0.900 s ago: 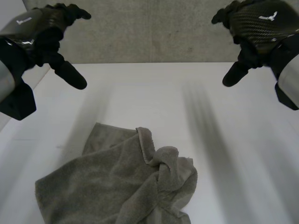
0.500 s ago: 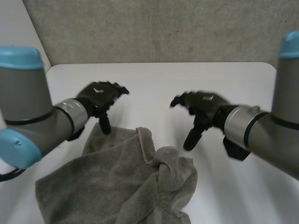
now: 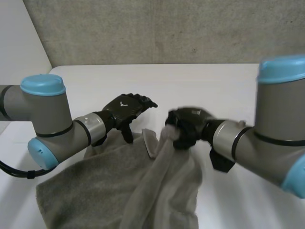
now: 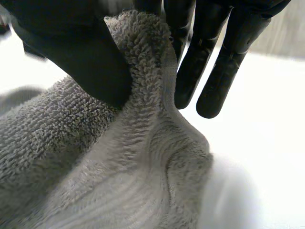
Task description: Fold the towel.
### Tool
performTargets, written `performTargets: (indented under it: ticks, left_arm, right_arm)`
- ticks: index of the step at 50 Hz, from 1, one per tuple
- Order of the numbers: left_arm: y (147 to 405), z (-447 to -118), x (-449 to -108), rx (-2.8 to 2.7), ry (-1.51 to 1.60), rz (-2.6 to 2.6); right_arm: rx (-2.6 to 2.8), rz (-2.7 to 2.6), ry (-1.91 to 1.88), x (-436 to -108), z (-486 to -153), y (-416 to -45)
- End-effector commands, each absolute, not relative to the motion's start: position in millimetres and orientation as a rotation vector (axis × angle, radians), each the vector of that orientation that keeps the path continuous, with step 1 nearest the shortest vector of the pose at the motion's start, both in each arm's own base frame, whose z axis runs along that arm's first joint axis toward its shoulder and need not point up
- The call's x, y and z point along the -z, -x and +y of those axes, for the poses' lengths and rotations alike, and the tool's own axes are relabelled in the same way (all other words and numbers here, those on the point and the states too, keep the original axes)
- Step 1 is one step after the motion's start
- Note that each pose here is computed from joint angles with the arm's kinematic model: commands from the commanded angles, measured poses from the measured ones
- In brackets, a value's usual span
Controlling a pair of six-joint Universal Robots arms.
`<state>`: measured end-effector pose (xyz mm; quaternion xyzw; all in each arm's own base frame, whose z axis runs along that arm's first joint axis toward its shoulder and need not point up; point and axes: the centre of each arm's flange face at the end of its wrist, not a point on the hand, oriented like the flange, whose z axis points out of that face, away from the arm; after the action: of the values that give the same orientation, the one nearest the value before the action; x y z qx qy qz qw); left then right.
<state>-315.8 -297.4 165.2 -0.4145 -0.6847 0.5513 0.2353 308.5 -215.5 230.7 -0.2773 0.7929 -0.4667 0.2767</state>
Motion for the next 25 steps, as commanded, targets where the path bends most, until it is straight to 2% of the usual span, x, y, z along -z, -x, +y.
performTargets:
  ticks: [1,5,11,19,25]
  left_arm:
    - [318.1,-297.7,-149.9,-1.462,1.146,-1.89]
    - [319.9,-298.3,-140.0,-1.426,1.147,-1.898]
    - [322.1,-299.4,-134.4,-1.419,1.148,-1.9]
    - [327.8,-298.9,-129.8,-1.417,1.15,-1.897]
    - [337.0,-288.6,-127.0,-1.385,1.166,-1.87]
  right_arm:
    - [1.484,1.993,0.971,-273.1,-195.2,-299.7]
    - [1.61,1.938,1.158,-288.3,-177.7,-288.7]
    - [1.723,1.856,1.24,-310.0,-159.0,-279.2]
    - [1.857,1.766,1.235,-337.3,-150.2,-270.7]
    - [1.908,1.723,1.29,-343.0,-148.4,-269.9]
